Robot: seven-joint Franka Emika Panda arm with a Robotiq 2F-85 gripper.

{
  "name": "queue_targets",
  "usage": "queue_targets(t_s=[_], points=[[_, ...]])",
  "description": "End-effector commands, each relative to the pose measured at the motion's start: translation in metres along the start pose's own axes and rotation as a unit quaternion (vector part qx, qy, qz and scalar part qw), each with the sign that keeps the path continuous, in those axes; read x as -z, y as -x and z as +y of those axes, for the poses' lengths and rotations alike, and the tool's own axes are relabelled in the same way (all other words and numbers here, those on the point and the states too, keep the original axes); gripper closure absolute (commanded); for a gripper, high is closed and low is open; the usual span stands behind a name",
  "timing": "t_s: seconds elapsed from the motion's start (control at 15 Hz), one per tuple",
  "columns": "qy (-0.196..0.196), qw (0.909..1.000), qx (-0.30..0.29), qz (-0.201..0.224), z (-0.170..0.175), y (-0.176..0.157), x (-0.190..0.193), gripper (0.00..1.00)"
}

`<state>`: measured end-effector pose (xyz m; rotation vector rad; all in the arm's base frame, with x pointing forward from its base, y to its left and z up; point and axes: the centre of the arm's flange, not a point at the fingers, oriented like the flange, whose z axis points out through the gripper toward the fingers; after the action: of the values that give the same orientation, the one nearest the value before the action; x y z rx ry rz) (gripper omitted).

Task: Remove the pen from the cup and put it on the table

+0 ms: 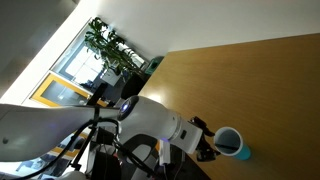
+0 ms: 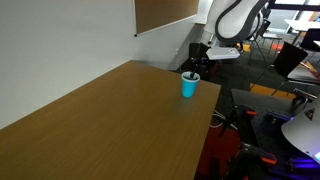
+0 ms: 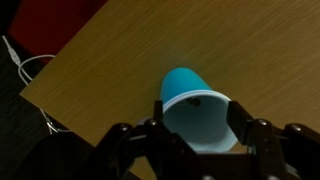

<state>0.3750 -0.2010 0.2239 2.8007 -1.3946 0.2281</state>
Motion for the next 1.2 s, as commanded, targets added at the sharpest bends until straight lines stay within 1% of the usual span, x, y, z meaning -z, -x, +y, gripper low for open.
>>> queue_targets(t_s=[0.0, 0.07, 0.13, 0.2, 0.33, 0.4, 0.47, 0.53, 0.6, 0.67, 0.73, 0.93, 1.0, 1.07, 1.13], points=[[-0.008, 0.9998, -0.014, 0.007, -0.0049, -0.0069, -0.0107, 0.40], [-0.008, 0.9998, -0.017, 0.007, -0.0051, -0.0069, -0.0118, 0.48], [-0.009, 0.9998, -0.019, 0.007, -0.0051, -0.0073, -0.0121, 0.59], [-0.009, 0.9997, -0.022, 0.008, -0.0048, -0.0076, -0.0122, 0.61], [-0.010, 0.9995, -0.027, 0.009, -0.0036, -0.0087, -0.0119, 0.79], [-0.011, 0.9995, -0.029, 0.011, -0.0028, -0.0095, -0.0119, 0.84], [-0.011, 0.9994, -0.031, 0.012, -0.0021, -0.0102, -0.0112, 0.96], [-0.011, 0.9993, -0.032, 0.014, -0.0014, -0.0109, -0.0109, 0.99], [-0.012, 0.9993, -0.033, 0.014, -0.0010, -0.0114, -0.0108, 1.00], [-0.011, 0.9992, -0.034, 0.015, -0.0009, -0.0121, -0.0105, 1.00], [-0.012, 0.9992, -0.034, 0.016, -0.0012, -0.0125, -0.0105, 0.98], [-0.013, 0.9992, -0.034, 0.017, -0.0022, -0.0135, -0.0098, 0.98], [-0.012, 0.9992, -0.034, 0.017, -0.0028, -0.0139, -0.0099, 0.92], [-0.012, 0.9992, -0.034, 0.017, -0.0033, -0.0141, -0.0099, 0.91], [-0.013, 0.9992, -0.035, 0.018, -0.0040, -0.0141, -0.0092, 0.96]])
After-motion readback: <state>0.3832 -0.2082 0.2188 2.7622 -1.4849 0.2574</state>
